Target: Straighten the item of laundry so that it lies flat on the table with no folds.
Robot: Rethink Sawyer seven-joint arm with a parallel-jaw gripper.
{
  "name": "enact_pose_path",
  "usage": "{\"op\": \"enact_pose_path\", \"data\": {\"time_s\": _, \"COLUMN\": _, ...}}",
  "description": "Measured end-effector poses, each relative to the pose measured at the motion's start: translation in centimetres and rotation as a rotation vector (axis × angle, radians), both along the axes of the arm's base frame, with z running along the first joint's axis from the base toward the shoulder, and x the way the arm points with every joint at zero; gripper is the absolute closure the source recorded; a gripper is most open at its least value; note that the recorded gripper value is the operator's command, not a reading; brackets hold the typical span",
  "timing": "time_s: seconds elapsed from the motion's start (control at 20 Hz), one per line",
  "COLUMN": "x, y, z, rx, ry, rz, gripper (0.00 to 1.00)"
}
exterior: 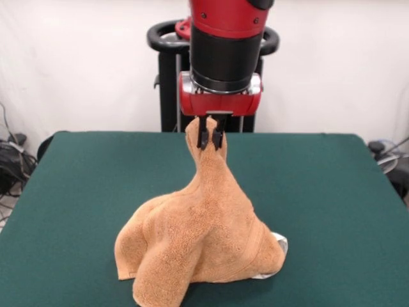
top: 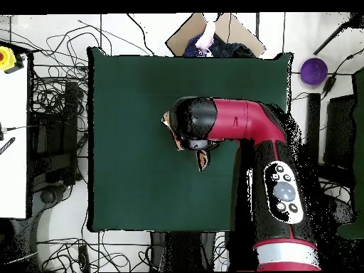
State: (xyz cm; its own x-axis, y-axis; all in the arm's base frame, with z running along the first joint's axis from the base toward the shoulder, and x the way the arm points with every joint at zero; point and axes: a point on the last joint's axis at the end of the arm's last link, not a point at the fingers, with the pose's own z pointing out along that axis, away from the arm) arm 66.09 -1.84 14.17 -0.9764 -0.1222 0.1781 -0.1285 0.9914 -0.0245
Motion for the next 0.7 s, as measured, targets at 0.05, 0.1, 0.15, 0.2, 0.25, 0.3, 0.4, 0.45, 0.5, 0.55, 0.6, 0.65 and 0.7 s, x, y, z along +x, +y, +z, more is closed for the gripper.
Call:
{"op": "enact_pose_path", "data": {"time_s": 0.05, "x": -0.1, "y": 0.0, "z": -0.3, "rx": 0.002, "ry": 0.005, "rz": 0.001, "gripper": 1.0}}
{"op": "enact_pose_path", "data": {"time_s": 0.1, "x": -0.2, "y": 0.0, "z": -0.5, "rx": 0.002, "ry": 0.008, "rz": 0.001, "gripper": 1.0}}
{"op": "enact_pose_path", "data": {"time_s": 0.15, "x": -0.2, "y": 0.1, "z": -0.6, "rx": 0.003, "ry": 0.011, "rz": 0.001, "gripper": 1.0}}
{"op": "enact_pose_path", "data": {"time_s": 0.2, "x": -0.3, "y": 0.1, "z": -0.8, "rx": 0.004, "ry": 0.013, "rz": 0.001, "gripper": 1.0}}
{"op": "enact_pose_path", "data": {"time_s": 0.25, "x": -0.3, "y": 0.1, "z": -0.9, "rx": 0.005, "ry": 0.015, "rz": 0.001, "gripper": 1.0}}
{"op": "enact_pose_path", "data": {"time_s": 0.3, "x": -0.4, "y": 0.1, "z": -1.2, "rx": 0.007, "ry": 0.02, "rz": 0.001, "gripper": 1.0}}
{"op": "enact_pose_path", "data": {"time_s": 0.4, "x": -0.4, "y": 0.2, "z": -1.6, "rx": 0.009, "ry": 0.021, "rz": 0.002, "gripper": 1.0}}
{"op": "enact_pose_path", "data": {"time_s": 0.45, "x": -0.4, "y": 0.2, "z": -1.8, "rx": 0.01, "ry": 0.019, "rz": 0.002, "gripper": 1.0}}
{"op": "enact_pose_path", "data": {"time_s": 0.5, "x": -0.3, "y": 0.2, "z": -2.2, "rx": 0.012, "ry": 0.01, "rz": 0.003, "gripper": 1.0}}
{"op": "enact_pose_path", "data": {"time_s": 0.55, "x": -0.3, "y": 0.2, "z": -2.4, "rx": 0.012, "ry": 0.003, "rz": 0.003, "gripper": 1.0}}
{"op": "enact_pose_path", "data": {"time_s": 0.6, "x": -0.2, "y": 0.2, "z": -2.5, "rx": 0.013, "ry": -0.003, "rz": 0.004, "gripper": 1.0}}
{"op": "enact_pose_path", "data": {"time_s": 0.65, "x": -0.1, "y": 0.3, "z": -2.7, "rx": 0.013, "ry": -0.009, "rz": 0.004, "gripper": 1.0}}
{"op": "enact_pose_path", "data": {"time_s": 0.7, "x": 0.0, "y": 0.3, "z": -2.8, "rx": 0.013, "ry": -0.019, "rz": 0.005, "gripper": 1.0}}
